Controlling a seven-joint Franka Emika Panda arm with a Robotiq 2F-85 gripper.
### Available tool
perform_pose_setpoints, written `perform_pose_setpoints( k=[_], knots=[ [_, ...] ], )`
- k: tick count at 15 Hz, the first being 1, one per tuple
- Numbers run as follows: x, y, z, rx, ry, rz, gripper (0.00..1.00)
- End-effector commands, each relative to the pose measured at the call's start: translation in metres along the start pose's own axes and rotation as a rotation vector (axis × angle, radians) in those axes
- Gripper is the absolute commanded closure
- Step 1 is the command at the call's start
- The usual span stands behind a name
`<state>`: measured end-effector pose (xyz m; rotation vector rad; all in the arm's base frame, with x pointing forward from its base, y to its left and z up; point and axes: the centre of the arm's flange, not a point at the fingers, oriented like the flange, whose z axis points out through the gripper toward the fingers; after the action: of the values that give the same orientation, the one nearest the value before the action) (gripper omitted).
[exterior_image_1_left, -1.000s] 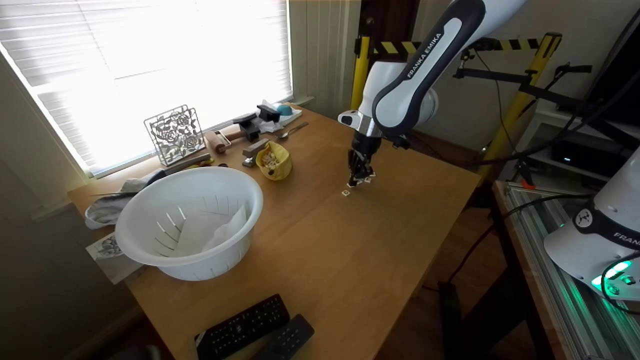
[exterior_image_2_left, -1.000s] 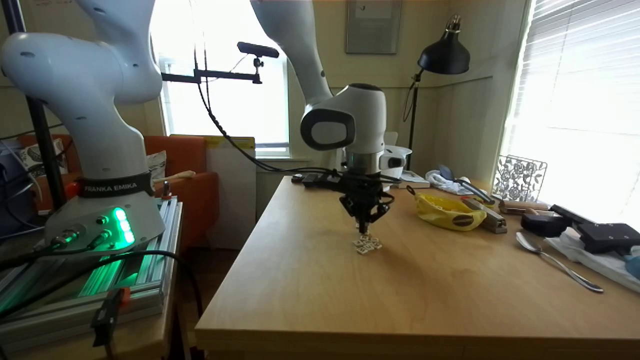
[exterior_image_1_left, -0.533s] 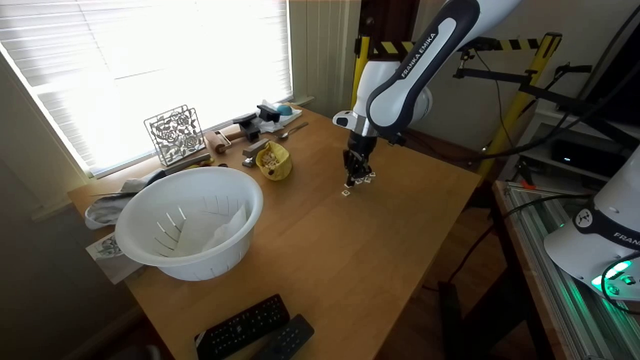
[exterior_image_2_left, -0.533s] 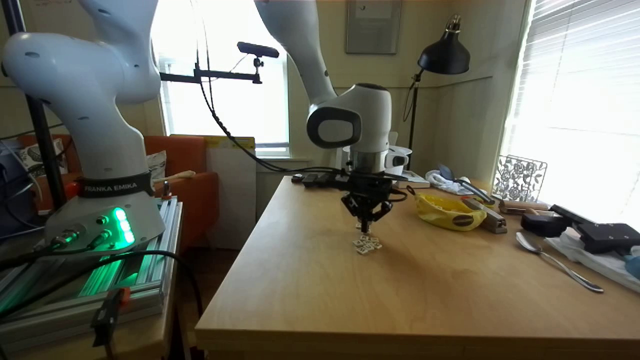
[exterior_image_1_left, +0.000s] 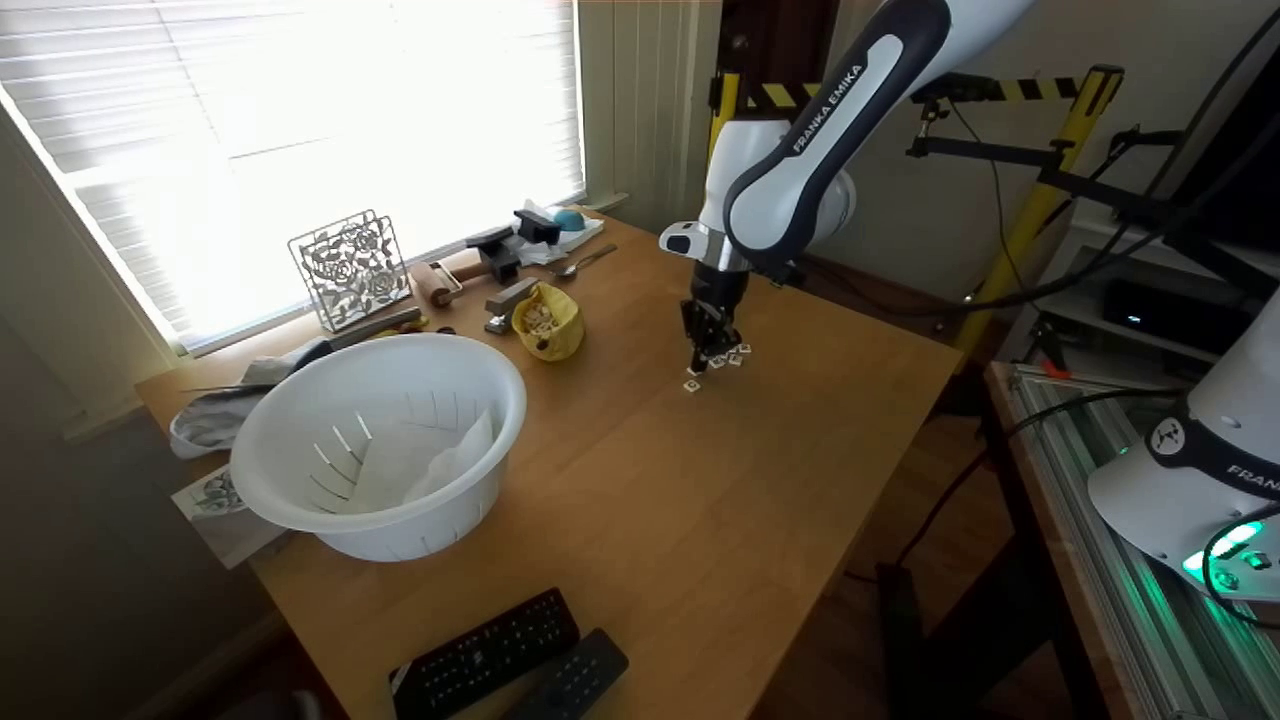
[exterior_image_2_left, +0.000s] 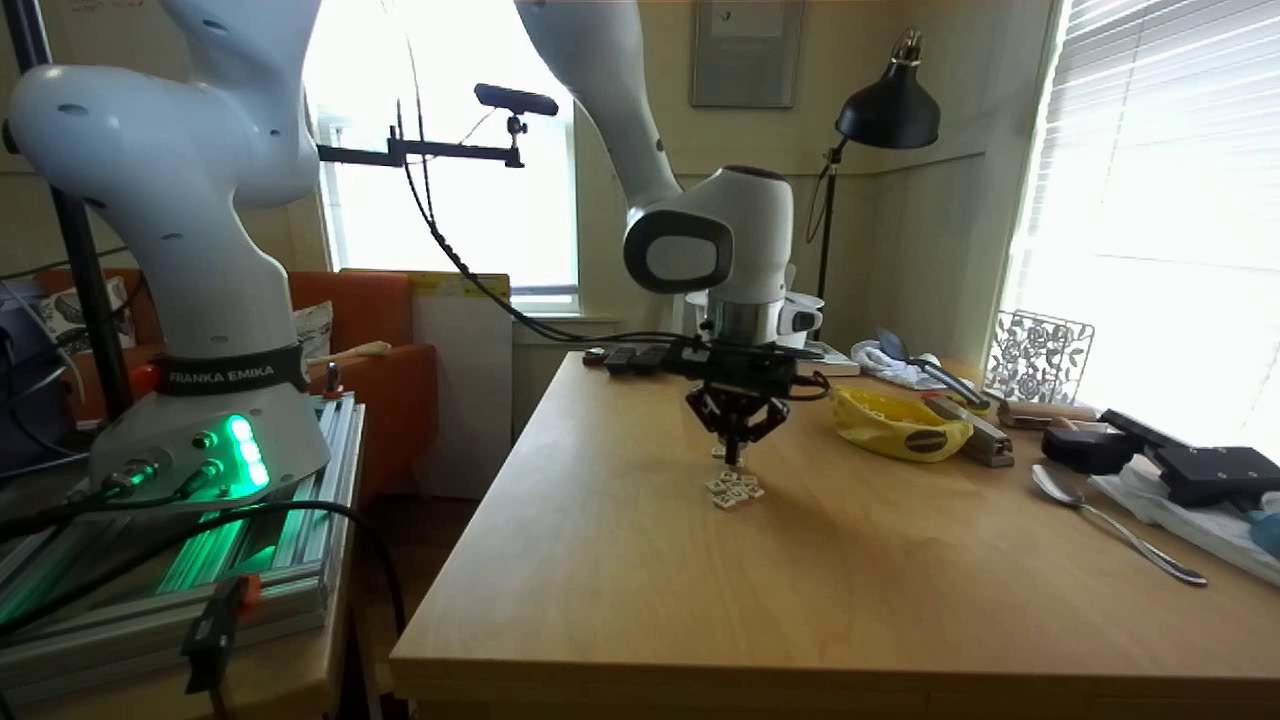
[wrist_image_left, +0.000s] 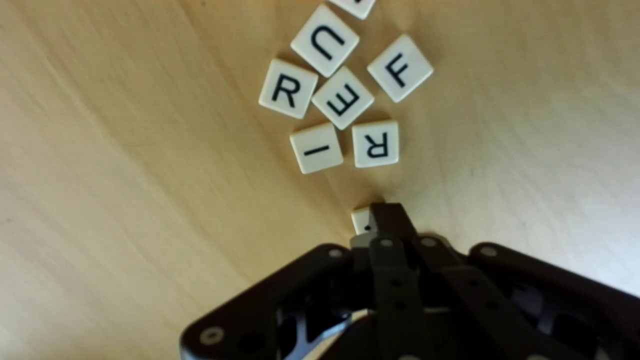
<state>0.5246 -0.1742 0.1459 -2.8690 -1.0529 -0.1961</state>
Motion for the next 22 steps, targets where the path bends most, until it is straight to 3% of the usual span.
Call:
perform_pose_setpoints(
  k=[1,10,16,22],
  knots=[
    [0.003,0.010,0.004,0.045,0.015,0.006,1.00],
    [0.013,0.002,-0.005,0.037,0.052,0.072,1.00],
    [0.023,-0.009,-0.002,-0.025,0.047,0.237,1.00],
    [0.023,-0.013,-0.008,-0.035,0.020,0.407,1.00]
  ],
)
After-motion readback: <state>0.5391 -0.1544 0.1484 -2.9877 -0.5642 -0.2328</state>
